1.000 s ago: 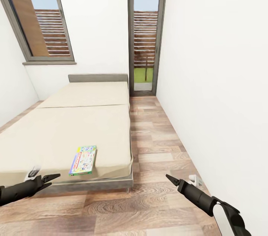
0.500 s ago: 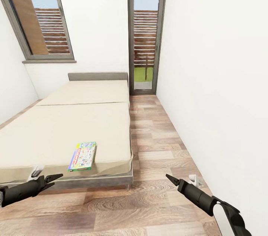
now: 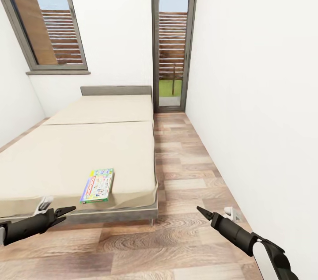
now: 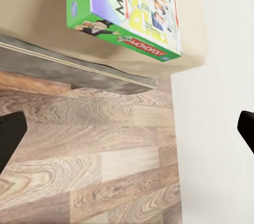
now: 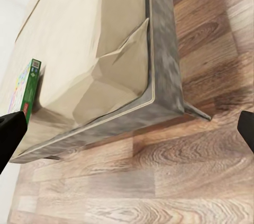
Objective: Put all the toys in the child's room - the three board games (two on the bed and one on the table), the two jigsaw puzzles on the table, and the tennis ball on the table - inside the toy box on the table in the child's room.
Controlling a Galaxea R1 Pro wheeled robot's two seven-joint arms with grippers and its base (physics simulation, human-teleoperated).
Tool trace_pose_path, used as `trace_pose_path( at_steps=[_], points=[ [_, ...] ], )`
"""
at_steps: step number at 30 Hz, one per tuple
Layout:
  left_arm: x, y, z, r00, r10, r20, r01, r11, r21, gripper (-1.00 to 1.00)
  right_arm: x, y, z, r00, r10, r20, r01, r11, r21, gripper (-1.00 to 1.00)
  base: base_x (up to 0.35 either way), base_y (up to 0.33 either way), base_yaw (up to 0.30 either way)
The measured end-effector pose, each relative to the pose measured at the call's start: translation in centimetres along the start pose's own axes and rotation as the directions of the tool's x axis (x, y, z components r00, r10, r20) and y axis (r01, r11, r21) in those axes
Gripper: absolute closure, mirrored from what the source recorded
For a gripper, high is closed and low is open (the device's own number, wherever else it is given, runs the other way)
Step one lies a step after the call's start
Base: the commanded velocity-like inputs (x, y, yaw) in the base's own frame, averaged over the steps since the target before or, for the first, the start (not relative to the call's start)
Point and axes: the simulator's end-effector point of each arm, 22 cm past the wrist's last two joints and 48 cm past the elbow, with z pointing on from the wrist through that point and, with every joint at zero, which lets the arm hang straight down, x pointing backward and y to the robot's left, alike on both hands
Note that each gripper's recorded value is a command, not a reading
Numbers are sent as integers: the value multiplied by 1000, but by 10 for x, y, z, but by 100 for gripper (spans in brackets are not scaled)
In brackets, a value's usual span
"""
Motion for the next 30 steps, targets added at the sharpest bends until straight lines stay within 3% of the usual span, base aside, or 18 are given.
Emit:
trace_pose_path(
  at_steps=[30],
  points=[
    [2, -3, 4, 1000, 0, 1, 0, 1000, 12, -100, 0, 0, 0, 1000, 2, 2, -2, 1000, -1, -100, 62, -5, 0]
  ],
)
